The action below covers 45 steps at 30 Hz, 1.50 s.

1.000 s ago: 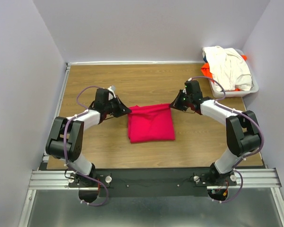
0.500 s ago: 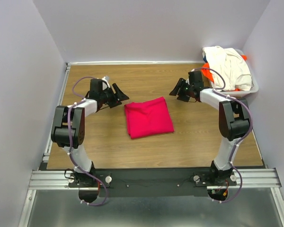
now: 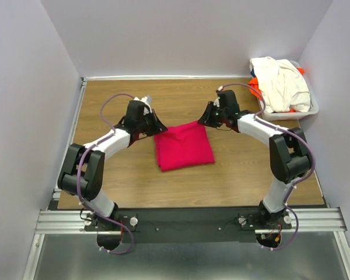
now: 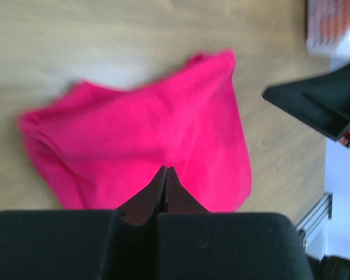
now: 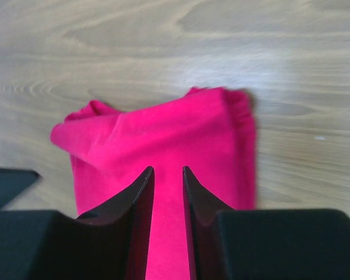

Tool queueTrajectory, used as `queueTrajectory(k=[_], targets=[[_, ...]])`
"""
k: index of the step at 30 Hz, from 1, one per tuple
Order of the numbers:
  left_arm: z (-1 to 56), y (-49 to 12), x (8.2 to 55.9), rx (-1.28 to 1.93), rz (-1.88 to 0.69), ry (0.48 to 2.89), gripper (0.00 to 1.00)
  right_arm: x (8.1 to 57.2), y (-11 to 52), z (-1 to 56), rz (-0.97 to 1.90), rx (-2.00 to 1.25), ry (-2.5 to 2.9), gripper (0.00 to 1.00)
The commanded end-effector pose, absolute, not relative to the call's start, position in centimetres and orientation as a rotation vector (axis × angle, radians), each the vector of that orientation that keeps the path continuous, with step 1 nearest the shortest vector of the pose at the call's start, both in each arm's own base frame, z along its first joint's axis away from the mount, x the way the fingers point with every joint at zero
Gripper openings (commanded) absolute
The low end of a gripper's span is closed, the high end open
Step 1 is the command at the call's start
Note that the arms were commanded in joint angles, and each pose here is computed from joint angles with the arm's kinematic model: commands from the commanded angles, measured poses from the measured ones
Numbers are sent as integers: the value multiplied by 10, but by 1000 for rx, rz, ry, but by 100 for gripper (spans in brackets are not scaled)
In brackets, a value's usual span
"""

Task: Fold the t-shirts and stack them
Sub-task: Fold the tshirt

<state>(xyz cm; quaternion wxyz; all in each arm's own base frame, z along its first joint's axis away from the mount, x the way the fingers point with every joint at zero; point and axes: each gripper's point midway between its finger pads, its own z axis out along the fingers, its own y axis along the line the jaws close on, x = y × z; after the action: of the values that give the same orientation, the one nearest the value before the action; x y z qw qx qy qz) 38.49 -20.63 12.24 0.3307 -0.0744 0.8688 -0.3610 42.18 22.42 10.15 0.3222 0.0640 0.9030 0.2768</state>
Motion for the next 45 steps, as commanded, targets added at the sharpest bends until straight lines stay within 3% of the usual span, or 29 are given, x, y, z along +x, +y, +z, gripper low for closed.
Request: queueTrajectory(k=[1, 15, 23, 33, 45], targets=[[95, -215, 365, -247, -864, 2355, 0, 421, 245, 81, 750, 108, 2420, 32], [5, -184, 340, -446, -619, 2532, 0, 464, 242, 27, 715, 260, 2486, 29], [12, -180, 333, -417, -619, 2518, 0, 465, 229, 24, 692, 336, 2487, 29], [110, -193, 374, -256, -662, 2338, 0, 453, 229, 93, 746, 257, 2367, 32], [76, -203, 409, -279, -607, 2416, 0, 386, 289, 87, 829, 96, 2425, 32]])
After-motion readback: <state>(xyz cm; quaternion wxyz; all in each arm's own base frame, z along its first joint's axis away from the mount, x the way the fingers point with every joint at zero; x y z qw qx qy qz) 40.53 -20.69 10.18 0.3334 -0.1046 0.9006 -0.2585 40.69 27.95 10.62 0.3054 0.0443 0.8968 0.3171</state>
